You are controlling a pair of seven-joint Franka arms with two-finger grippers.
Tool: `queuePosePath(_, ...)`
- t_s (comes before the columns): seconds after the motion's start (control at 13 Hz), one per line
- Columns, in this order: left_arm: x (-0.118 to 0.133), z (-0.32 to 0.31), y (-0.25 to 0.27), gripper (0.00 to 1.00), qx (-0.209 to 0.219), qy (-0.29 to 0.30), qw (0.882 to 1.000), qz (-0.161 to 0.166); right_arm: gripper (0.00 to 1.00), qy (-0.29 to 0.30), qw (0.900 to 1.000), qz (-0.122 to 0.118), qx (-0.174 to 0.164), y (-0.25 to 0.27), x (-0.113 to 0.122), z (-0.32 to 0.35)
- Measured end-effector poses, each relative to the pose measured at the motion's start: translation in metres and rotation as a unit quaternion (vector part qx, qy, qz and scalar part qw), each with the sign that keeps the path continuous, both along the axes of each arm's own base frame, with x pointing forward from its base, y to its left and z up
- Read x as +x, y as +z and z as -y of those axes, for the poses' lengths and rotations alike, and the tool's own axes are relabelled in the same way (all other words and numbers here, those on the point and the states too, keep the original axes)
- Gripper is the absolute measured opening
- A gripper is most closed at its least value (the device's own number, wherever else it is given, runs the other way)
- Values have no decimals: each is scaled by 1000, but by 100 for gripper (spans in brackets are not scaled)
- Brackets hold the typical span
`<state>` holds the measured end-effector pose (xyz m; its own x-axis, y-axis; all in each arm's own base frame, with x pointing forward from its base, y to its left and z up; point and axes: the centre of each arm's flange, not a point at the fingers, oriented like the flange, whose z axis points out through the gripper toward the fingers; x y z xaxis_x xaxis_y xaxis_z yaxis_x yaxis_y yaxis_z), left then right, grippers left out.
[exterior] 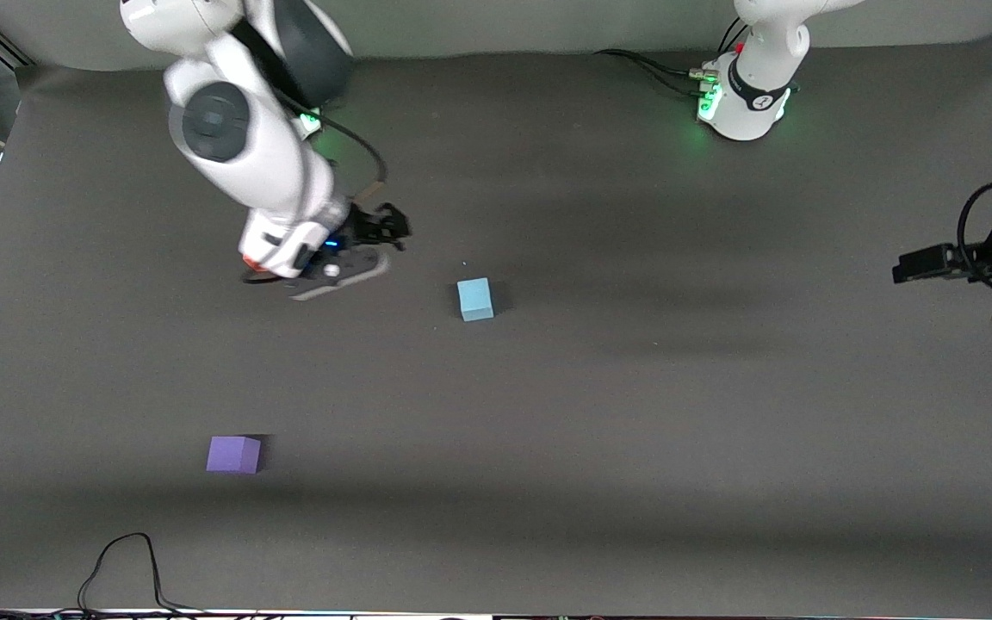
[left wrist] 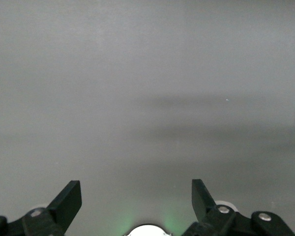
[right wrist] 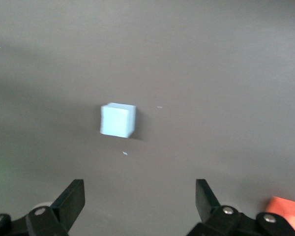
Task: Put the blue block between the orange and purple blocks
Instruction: 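Reach the right gripper over the blue block, then lower the right gripper, close it on the blue block, lift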
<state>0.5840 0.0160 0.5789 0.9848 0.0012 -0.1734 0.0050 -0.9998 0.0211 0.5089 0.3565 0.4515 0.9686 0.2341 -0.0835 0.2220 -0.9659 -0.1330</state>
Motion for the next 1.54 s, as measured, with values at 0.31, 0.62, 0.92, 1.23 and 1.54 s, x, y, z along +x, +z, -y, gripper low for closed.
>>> queuePosePath(0.31,-21,15,15,100,11,-10,1000,7,100,-28,1000,1,-9,-91,-17,-72)
queuePosePath(0.62,-23,42,12,100,19,-31,999,5,100,-44,999,7,-25,-145,-38,-96)
queuePosePath(0.92,-22,40,12,100,20,-29,999,7,100,-45,997,35,-58,-208,-54,-101)
queuePosePath(1.23,-25,38,20,100,20,-27,999,18,100,-44,997,32,-62,-243,-66,-105)
queuePosePath(1.54,-25,37,22,100,20,-25,999,24,97,-41,996,37,-68,-248,-66,-103)
